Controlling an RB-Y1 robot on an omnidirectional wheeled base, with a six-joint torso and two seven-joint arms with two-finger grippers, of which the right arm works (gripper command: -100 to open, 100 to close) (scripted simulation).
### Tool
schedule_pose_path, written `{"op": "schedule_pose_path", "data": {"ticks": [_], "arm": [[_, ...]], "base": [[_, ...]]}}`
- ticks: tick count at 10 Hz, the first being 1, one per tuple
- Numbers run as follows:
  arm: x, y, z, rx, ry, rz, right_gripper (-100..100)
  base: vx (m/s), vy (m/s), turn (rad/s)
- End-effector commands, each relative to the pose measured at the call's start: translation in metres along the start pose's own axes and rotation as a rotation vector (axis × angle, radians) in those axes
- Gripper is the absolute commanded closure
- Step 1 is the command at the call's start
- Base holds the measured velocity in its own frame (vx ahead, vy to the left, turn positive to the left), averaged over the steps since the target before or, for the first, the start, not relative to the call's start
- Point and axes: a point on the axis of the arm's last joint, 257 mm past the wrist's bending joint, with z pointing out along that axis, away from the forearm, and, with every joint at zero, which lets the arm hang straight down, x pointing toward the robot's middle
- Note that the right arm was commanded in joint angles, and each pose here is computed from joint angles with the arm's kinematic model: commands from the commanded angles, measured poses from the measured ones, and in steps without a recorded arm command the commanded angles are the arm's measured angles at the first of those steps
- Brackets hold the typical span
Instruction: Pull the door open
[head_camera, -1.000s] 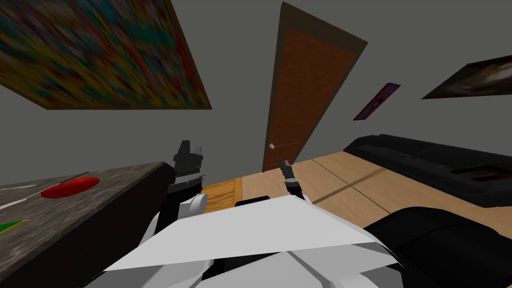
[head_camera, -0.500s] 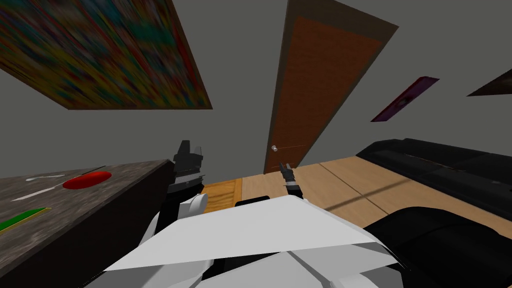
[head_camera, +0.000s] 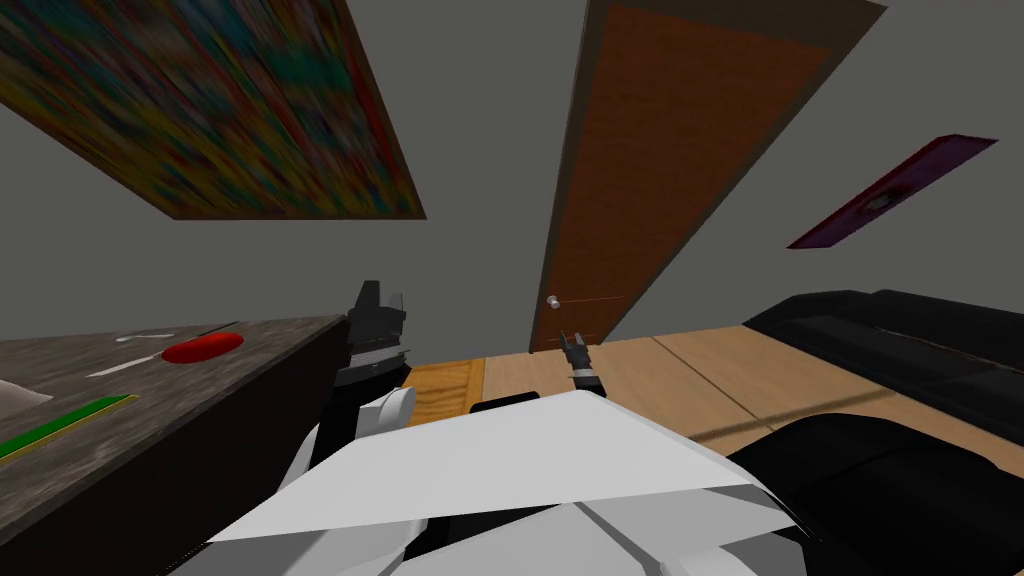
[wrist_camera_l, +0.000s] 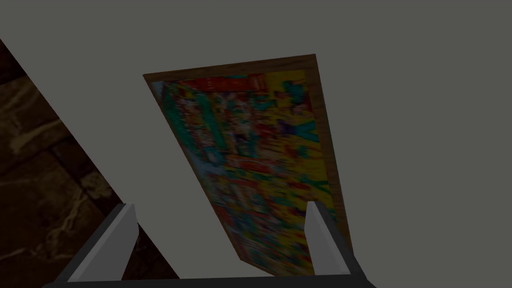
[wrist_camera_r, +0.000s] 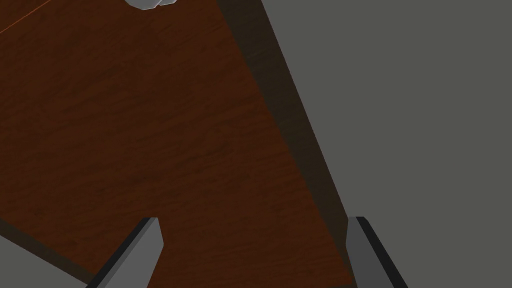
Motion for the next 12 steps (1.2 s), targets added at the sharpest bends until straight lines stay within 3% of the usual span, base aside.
{"op": "schedule_pose_path", "data": {"ticks": [1,12], "arm": [[0.007,-0.008,-0.0070,0.016,0.015,-0.039,-100],[0.050,-0.046,-0.0515,0.106,0.118,-0.247,-100]], "base": [[0.071,-0.080,0.112],[0.063,-0.080,0.108]]}}
